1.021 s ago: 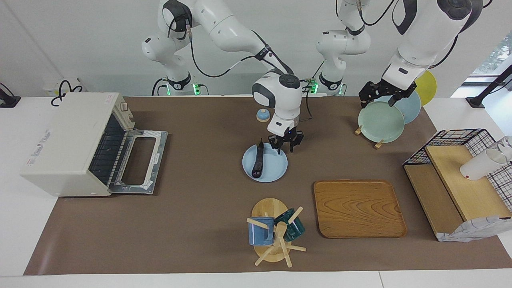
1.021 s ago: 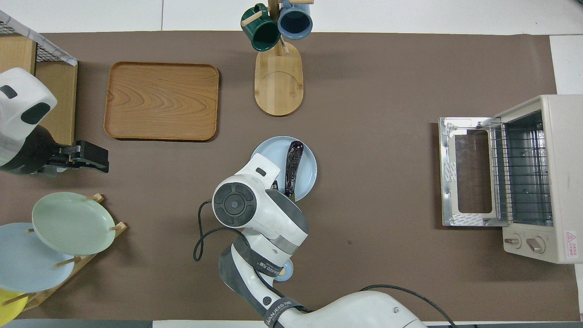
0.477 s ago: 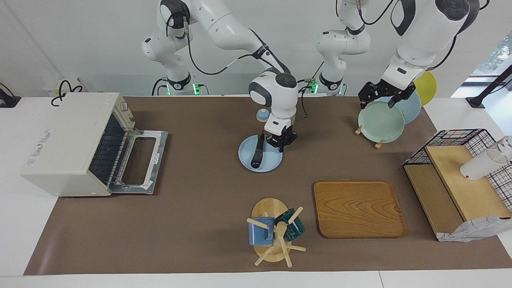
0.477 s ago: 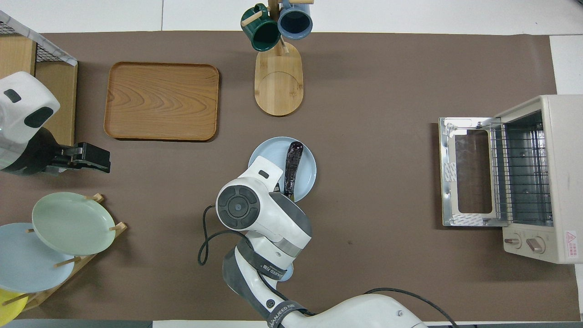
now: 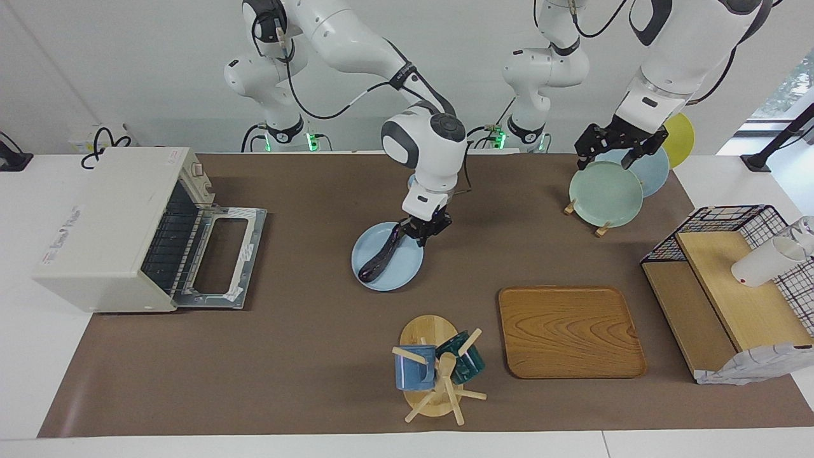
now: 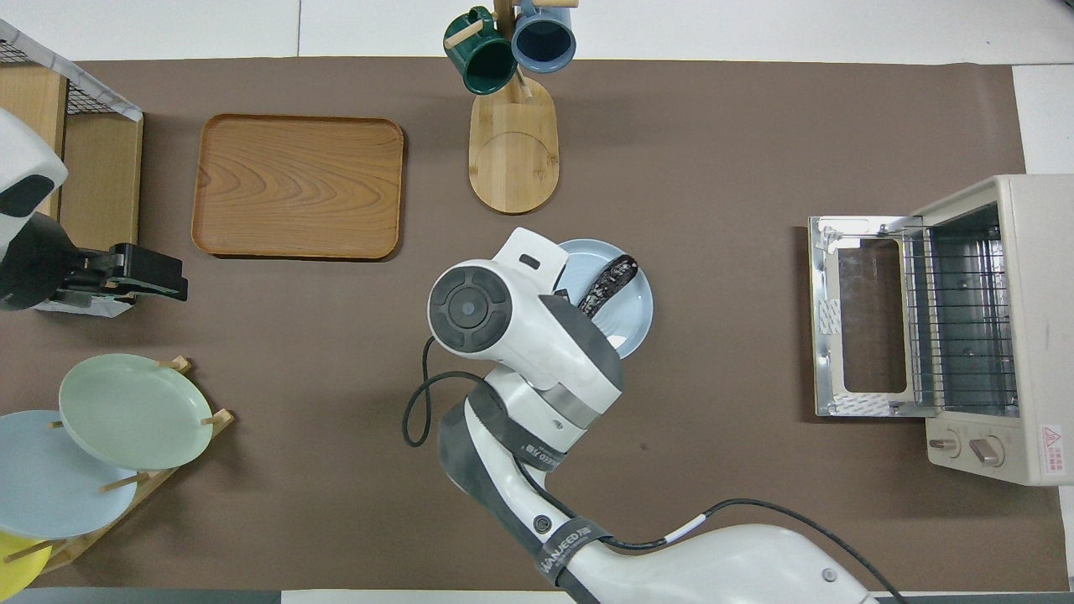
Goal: Put eggplant into oven
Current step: 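Carry the eggplant into the open oven with the right gripper and release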
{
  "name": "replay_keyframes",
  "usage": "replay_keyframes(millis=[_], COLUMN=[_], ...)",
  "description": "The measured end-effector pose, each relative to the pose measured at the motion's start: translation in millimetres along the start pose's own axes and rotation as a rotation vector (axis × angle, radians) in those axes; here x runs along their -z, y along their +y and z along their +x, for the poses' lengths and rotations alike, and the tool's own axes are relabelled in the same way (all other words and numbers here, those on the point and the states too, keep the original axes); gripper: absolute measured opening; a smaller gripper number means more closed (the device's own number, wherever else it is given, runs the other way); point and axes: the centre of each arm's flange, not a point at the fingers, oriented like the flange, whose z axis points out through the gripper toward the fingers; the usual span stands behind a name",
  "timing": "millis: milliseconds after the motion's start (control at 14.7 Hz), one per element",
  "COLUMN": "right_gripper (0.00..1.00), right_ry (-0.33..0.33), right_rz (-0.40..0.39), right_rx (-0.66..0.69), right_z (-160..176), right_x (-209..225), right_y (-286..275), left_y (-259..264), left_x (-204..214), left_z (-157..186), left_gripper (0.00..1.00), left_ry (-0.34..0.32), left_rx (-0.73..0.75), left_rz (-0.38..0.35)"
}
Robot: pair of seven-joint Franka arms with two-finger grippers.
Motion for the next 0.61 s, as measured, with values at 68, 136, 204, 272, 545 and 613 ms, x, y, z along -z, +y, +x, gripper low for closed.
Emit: replay_keyframes(millis=[68, 136, 204, 272, 545, 613], right_gripper=[0.02, 0.02, 0.02, 0.02, 0.02, 0.02], right_ry=[-0.019, -0.037, -0.055, -0.071, -0.136, -0.149], right_rz=[-0.02, -0.041, -0.06, -0.074, -0.073, -0.066], right_rx=[-0.003, 0.001, 0.009, 0.016, 0.017, 0.007], right_z=[2.4, 2.2, -0.8, -5.7, -38.2, -48.3], right_x=[9.1, 18.0, 27.3, 35.4, 42.9, 36.3], right_y=[21.7, 42.0, 64.8, 90.1, 223.1, 256.9], left_y=[0.0, -0.1, -0.1, -0.1, -0.7, -1.8], left_x=[-0.5, -1.2, -1.8, -2.2, -3.9, -4.3], left_z=[0.2, 0.2, 0.0, -0.2, -1.7, -1.9], left_gripper=[1.0, 1.0, 1.0, 1.0, 1.0, 1.0], left_ry=[-0.002, -0.005, -0.009, -0.012, -0.029, -0.033], left_rx=[0.0, -0.001, -0.001, -0.001, -0.001, 0.001], left_rz=[0.0, 0.001, 0.001, 0.001, 0.003, 0.003])
